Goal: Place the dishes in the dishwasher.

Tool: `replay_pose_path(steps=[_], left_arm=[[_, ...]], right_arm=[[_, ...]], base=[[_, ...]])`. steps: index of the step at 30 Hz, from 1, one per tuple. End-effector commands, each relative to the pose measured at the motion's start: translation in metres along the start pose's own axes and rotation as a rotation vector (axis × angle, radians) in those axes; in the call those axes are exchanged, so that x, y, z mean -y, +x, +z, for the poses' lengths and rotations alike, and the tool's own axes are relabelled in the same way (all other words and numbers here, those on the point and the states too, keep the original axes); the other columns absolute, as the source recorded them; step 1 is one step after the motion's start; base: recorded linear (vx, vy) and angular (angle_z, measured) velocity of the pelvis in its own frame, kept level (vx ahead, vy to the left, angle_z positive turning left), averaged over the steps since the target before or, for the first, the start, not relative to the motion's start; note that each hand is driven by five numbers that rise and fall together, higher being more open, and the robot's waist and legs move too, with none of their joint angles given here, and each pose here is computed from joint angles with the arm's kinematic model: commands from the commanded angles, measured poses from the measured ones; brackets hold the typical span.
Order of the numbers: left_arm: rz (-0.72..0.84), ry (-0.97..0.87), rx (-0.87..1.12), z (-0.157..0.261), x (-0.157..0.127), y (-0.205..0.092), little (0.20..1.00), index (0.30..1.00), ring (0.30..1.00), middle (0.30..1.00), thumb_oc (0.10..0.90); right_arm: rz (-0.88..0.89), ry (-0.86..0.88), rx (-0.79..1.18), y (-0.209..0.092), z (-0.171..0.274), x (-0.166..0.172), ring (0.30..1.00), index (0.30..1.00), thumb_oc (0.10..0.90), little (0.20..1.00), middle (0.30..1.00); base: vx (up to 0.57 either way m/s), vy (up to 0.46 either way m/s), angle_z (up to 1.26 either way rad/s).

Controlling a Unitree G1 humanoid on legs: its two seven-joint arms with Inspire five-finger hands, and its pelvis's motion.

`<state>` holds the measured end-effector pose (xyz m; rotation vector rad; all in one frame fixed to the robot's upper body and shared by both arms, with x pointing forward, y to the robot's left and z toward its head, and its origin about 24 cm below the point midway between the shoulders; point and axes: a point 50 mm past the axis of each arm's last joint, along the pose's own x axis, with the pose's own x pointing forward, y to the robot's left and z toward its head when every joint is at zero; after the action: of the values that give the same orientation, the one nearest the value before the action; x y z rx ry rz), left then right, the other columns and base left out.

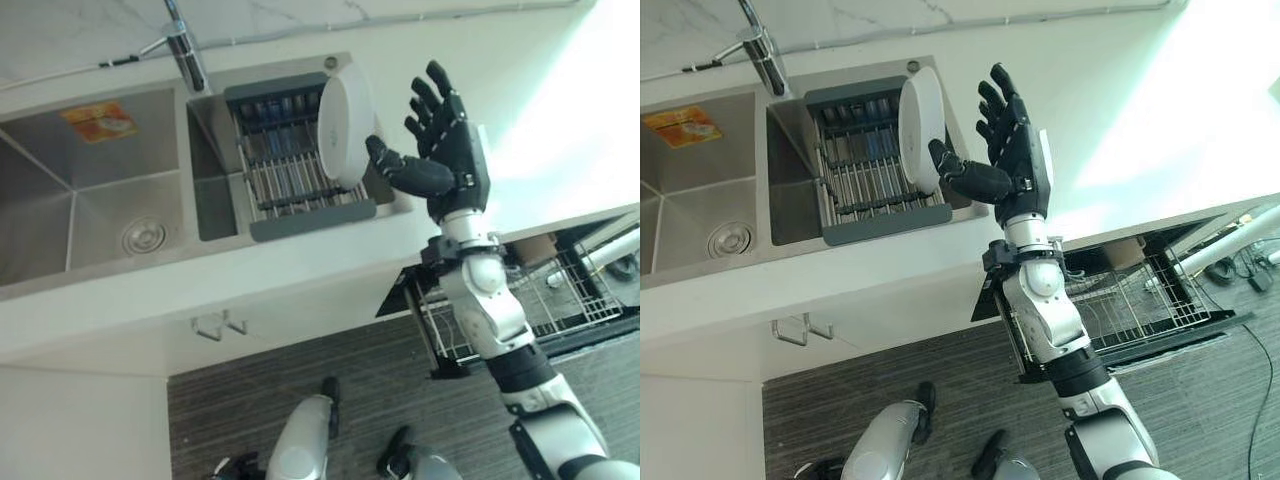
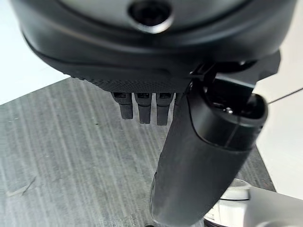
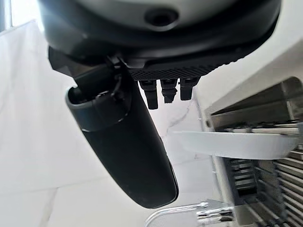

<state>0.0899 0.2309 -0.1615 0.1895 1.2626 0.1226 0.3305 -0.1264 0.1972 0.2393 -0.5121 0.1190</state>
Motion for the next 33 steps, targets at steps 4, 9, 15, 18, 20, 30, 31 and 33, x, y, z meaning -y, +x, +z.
replay_pose_path(steps=[4,9,15,18,20,30,31,33], left_arm=[[0.020,0.079,-0.066,-0.021,-0.013,-0.003,0.900,0.900,0.900,0.900,0.800],[0.019,0.074,-0.077,-0.024,-0.012,-0.003,0.900,0.900,0.900,0.900,0.800],[0.018,0.072,-0.080,-0.027,-0.011,-0.003,0.900,0.900,0.900,0.900,0.800],[0.017,0.079,-0.080,-0.028,-0.011,-0.004,0.900,0.900,0.900,0.900,0.800],[0.017,0.084,-0.080,-0.028,-0.011,-0.004,0.900,0.900,0.900,0.900,0.800],[0.011,0.108,-0.081,-0.030,-0.012,-0.004,0.900,0.900,0.900,0.900,0.800],[0.010,0.107,-0.080,-0.031,-0.012,-0.004,0.900,0.900,0.900,0.900,0.800],[0.010,0.106,-0.080,-0.030,-0.012,-0.004,0.900,0.900,0.900,0.900,0.800]], right_arm=[[0.067,0.040,0.249,0.024,0.053,-0.018,0.900,0.900,0.800,0.900,0.900],[0.037,0.034,0.232,0.027,0.050,-0.017,0.900,0.900,0.800,0.900,0.900],[0.021,0.027,0.225,0.031,0.049,-0.014,0.900,0.900,0.800,0.900,0.900],[0.015,0.020,0.222,0.033,0.049,-0.013,0.900,0.900,0.800,0.900,0.900],[0.021,0.020,0.216,0.035,0.049,-0.012,0.900,0.900,0.800,0.900,0.900],[-0.001,0.016,0.171,0.044,0.046,-0.005,0.900,0.900,0.800,0.900,0.900],[-0.004,0.018,0.165,0.045,0.046,-0.003,0.900,0.900,0.800,0.900,0.900],[-0.007,0.019,0.146,0.047,0.045,-0.001,0.900,0.900,0.800,0.900,0.900]], base=[[0.04,0.036,0.10],[0.06,0.027,0.06],[0.04,0.014,0.04],[0.03,0.013,0.05],[0.01,0.004,0.02],[0.05,0.015,0.08],[0.00,0.022,0.03],[0.00,0.018,0.04]])
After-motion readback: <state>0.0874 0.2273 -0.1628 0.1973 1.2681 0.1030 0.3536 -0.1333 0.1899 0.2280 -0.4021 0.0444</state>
